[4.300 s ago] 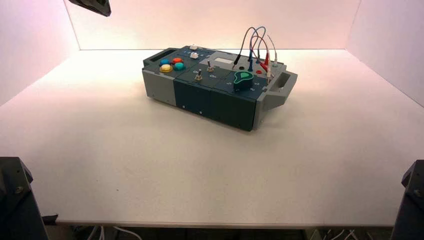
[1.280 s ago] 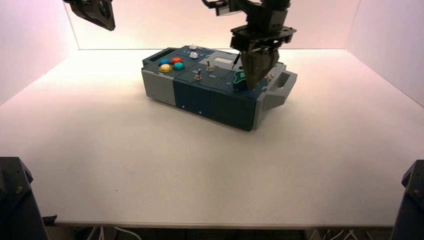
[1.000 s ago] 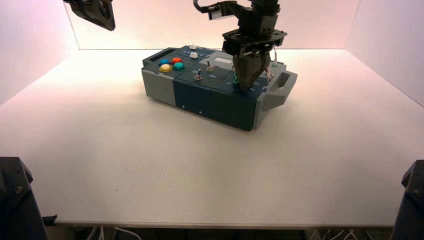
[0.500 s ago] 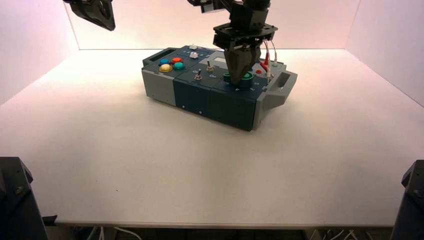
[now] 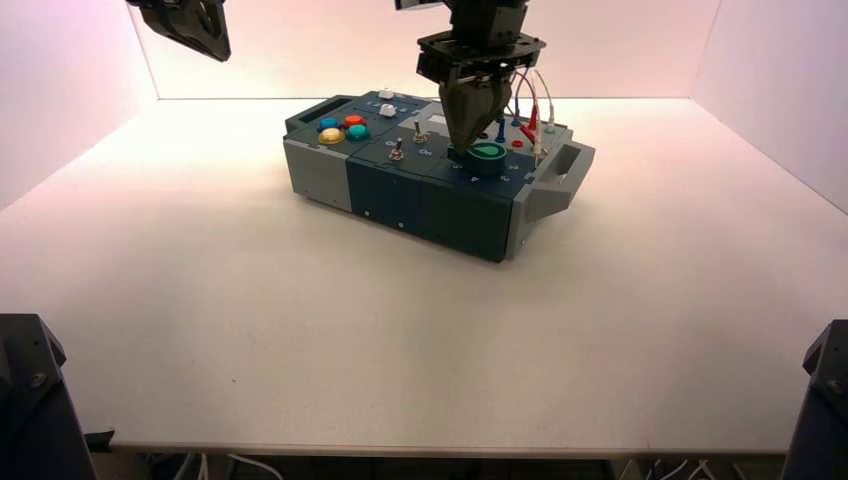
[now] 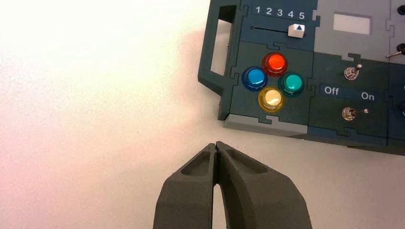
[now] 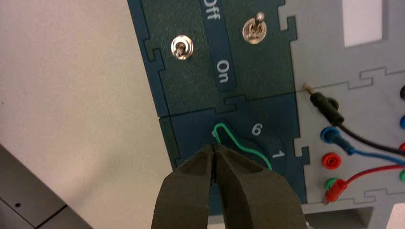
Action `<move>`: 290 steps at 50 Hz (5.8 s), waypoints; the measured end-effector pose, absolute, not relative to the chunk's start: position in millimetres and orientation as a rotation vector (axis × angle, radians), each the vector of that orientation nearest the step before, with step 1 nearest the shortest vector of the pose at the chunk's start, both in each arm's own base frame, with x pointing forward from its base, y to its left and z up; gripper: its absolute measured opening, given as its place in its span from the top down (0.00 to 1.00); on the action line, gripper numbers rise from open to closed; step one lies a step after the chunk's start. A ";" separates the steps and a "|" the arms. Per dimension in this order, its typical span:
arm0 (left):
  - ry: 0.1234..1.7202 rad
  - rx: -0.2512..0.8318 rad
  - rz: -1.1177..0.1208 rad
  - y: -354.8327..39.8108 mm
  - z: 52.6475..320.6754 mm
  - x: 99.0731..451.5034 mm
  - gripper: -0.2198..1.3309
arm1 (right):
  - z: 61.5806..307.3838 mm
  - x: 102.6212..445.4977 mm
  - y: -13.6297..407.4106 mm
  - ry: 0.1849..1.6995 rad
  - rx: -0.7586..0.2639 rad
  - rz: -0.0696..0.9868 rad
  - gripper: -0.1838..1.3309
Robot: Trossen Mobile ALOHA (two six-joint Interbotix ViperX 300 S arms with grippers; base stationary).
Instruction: Turn the knob to position 6.
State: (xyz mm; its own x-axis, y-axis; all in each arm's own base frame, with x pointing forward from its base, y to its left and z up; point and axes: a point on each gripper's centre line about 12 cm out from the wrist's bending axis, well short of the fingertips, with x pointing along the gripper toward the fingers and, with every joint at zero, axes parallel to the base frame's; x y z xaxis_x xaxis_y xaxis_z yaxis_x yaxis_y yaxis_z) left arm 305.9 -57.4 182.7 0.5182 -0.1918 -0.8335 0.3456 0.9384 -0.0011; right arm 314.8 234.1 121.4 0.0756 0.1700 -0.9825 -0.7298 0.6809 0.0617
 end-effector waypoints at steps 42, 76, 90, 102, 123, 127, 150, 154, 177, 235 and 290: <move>0.975 0.171 -0.324 -57.5 182.7 305.9 0.96 | 121.5 326.0 234.3 1.304 -0.589 0.713 0.97; 0.973 0.210 -0.375 -67.9 188.6 302.6 0.96 | 121.6 327.9 231.5 1.309 -0.636 0.707 0.97; 0.982 0.336 -0.535 -98.6 196.0 289.9 0.96 | 122.7 326.8 231.2 1.320 -0.643 0.708 0.97; 0.954 0.344 -0.591 -103.5 208.4 285.7 0.96 | 122.6 326.6 230.2 1.324 -0.653 0.706 0.97; 0.875 0.323 -0.715 -116.7 223.4 277.1 0.96 | 123.5 329.5 227.9 1.311 -0.684 0.698 0.97; 0.874 0.321 -0.716 -116.9 223.5 277.1 0.96 | 123.5 329.7 227.6 1.310 -0.689 0.697 0.97; 0.875 0.319 -0.718 -117.5 223.6 276.7 0.96 | 130.5 330.3 226.2 1.301 -0.675 0.692 0.97; 0.875 0.319 -0.718 -117.5 223.6 276.7 0.96 | 134.8 330.3 225.7 1.293 -0.669 0.690 0.97; 0.877 0.319 -0.718 -117.5 223.1 276.8 0.96 | 136.1 335.1 207.2 1.298 -0.656 0.650 0.97; 0.880 0.321 -0.720 -117.5 221.7 276.8 0.96 | 120.4 340.2 208.3 1.299 -0.630 0.643 0.97; 0.890 0.319 -0.720 -117.8 218.5 277.9 0.96 | 182.3 302.1 187.3 1.300 -0.611 0.654 0.97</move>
State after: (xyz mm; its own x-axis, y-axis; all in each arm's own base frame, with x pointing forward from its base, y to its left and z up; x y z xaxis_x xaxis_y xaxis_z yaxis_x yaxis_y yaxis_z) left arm 277.9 -117.8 218.5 0.4183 -0.4358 -0.7969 0.6878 0.7250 -0.0355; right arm 302.1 187.3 182.3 0.1434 0.0931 -0.9853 -0.7352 0.6764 -0.0431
